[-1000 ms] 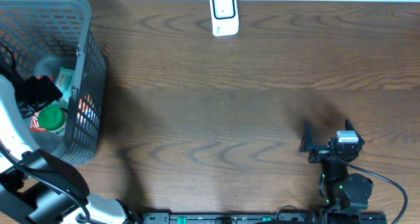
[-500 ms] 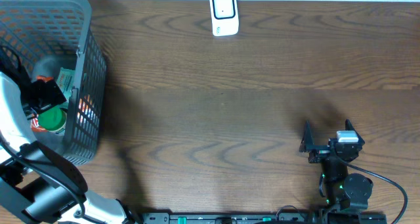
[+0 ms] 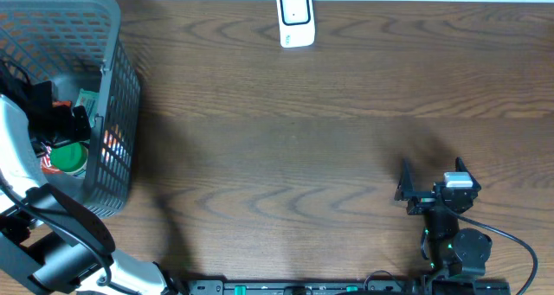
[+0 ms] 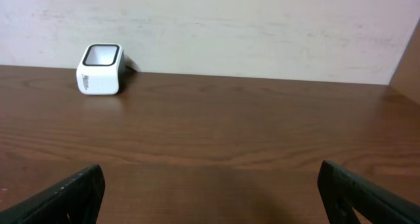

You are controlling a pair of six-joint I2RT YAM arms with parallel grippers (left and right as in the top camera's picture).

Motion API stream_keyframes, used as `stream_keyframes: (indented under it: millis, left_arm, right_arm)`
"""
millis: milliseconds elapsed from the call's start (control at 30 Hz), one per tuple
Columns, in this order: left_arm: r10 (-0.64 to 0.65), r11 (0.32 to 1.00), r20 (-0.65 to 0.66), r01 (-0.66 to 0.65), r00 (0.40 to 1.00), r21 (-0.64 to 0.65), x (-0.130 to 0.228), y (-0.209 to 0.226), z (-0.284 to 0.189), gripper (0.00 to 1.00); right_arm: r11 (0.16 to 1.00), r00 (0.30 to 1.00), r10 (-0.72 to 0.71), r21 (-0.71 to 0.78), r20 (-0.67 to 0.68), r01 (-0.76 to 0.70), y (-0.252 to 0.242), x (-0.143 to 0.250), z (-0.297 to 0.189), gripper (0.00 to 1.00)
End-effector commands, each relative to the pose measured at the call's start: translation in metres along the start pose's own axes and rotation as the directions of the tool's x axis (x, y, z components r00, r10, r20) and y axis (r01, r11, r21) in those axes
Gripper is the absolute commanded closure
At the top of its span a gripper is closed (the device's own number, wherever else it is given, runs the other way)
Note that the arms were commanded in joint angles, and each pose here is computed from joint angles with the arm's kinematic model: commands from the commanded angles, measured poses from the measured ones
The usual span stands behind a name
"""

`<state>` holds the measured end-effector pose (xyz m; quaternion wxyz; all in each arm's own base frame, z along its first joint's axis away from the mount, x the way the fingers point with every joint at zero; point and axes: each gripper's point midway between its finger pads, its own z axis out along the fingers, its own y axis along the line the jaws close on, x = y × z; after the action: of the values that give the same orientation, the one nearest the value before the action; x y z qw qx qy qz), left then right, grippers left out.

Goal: Scan the item barcode
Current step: 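Lower the left gripper into the basket and grasp the green-lidded jar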

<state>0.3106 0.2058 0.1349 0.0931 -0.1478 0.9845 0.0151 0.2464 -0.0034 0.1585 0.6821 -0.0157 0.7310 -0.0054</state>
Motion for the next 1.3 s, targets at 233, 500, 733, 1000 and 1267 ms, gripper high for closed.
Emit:
stream_keyframes:
  millis: [233,500,733,1000,1267]
  left_arm:
    - [0.170,0.985,0.004,-0.169,0.986,-0.041,-0.005,0.009,0.005,0.02]
    - [0.252,0.966,0.014,-0.250,0.968,-0.070,-0.010,0.014,0.010,0.02]
    - [0.257,0.960,0.000,-0.255,0.966,-0.114,-0.004,0.021,0.034,0.02]
    - [0.245,0.962,0.002,-0.243,0.969,-0.126,0.007,0.025,0.063,0.02]
    - [0.218,0.975,0.072,-0.220,0.973,0.013,0.013,0.006,0.079,0.02]
  right_arm:
    - [1.000,1.000,0.013,0.007,0.000,-0.013,-0.001,0.001,0.000,0.01]
    - [1.000,1.000,0.013,0.007,0.000,-0.013,-0.001,0.001,0.000,0.01]
    - [1.000,1.000,0.013,0.007,0.000,-0.013,-0.001,0.001,0.000,0.01]
    - [1.000,1.000,0.013,0.007,0.000,-0.013,-0.001,0.001,0.000,0.01]
    - [1.000,1.000,0.013,0.007,0.000,-0.013,-0.001,0.001,0.000,0.01]
